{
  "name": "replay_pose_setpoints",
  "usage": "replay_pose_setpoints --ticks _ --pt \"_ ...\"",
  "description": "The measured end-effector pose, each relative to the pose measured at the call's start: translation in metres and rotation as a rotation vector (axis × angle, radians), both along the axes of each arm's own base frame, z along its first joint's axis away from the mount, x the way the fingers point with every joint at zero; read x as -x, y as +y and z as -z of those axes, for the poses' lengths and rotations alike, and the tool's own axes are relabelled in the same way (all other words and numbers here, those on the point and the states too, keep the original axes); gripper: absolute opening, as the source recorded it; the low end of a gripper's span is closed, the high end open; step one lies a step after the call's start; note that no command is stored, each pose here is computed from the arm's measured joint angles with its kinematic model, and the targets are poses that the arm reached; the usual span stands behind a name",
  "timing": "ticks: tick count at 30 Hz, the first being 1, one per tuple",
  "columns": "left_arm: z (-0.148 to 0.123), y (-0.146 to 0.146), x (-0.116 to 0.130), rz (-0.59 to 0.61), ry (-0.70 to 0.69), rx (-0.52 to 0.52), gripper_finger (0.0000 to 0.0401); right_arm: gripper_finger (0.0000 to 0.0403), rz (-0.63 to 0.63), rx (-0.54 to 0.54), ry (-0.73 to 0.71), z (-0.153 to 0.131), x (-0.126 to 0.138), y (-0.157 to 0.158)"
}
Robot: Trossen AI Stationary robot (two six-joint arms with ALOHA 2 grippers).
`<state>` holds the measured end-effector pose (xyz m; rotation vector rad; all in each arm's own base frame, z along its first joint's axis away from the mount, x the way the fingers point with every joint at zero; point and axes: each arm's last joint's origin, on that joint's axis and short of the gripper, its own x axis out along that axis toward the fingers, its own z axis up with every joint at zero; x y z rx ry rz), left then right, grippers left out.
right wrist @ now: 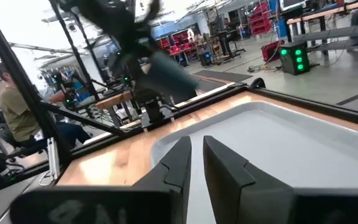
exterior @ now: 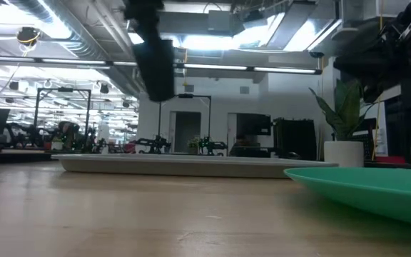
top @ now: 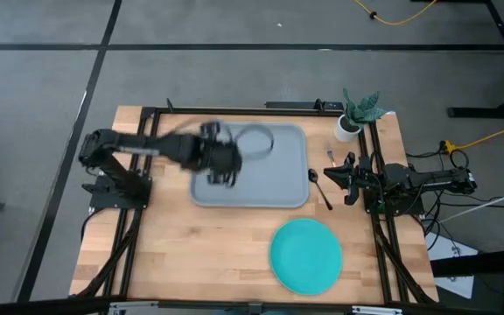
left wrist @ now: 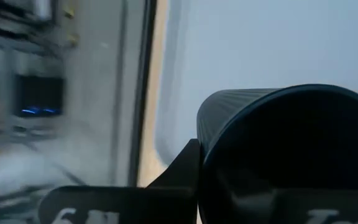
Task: Pick and place plate/cup/fork/spoon on tray
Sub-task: Put the black cup to the top left of the serving tray
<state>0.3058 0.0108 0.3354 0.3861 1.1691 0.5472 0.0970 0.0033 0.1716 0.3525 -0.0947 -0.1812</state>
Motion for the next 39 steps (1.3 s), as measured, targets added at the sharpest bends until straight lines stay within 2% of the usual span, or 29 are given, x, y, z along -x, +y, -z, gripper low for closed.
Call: replay_pose_setpoints --ticks 3,5,9,13,17,22,27,31,39 --pt "0.000 0.052 -0.008 -0.048 -0.079 0.095 0.0000 0.0048 -0.026 0.003 0.002 0.000 0.000 0.001" --pt "0.001 0.085 -0.005 -0.093 -0.129 0.184 0.0000 0.0048 -0.037 0.004 0.003 0.000 0.000 0.001" --pt "0.003 0.141 0.020 -0.257 -0.202 0.352 0.0000 0.0048 -0.071 0.006 0.009 0.001 0.000 0.002" --pt "0.017 0.174 0.046 -0.449 -0.212 0.455 0.0000 0.0048 -0.115 -0.014 0.010 0.001 -0.001 0.003" --pt "0.045 0.184 0.054 -0.501 -0.219 0.520 0.0000 0.0048 -0.119 -0.016 0.011 0.001 -0.001 0.003" --pt "0.082 0.181 0.053 -0.490 -0.209 0.528 0.0000 0.0048 -0.120 -0.017 0.011 0.001 -0.001 0.003" --pt "0.105 0.180 0.063 -0.531 -0.149 0.514 0.0000 0.0048 -0.119 -0.016 0.011 0.001 -0.001 0.003" --pt "0.113 0.182 0.069 -0.562 -0.131 0.497 0.0003 0.0048 -0.119 -0.017 0.011 0.001 -0.001 0.003" --pt "0.110 0.188 0.063 -0.539 -0.214 0.465 0.0013 0.0048 -0.119 -0.015 0.011 0.001 -0.001 0.003"
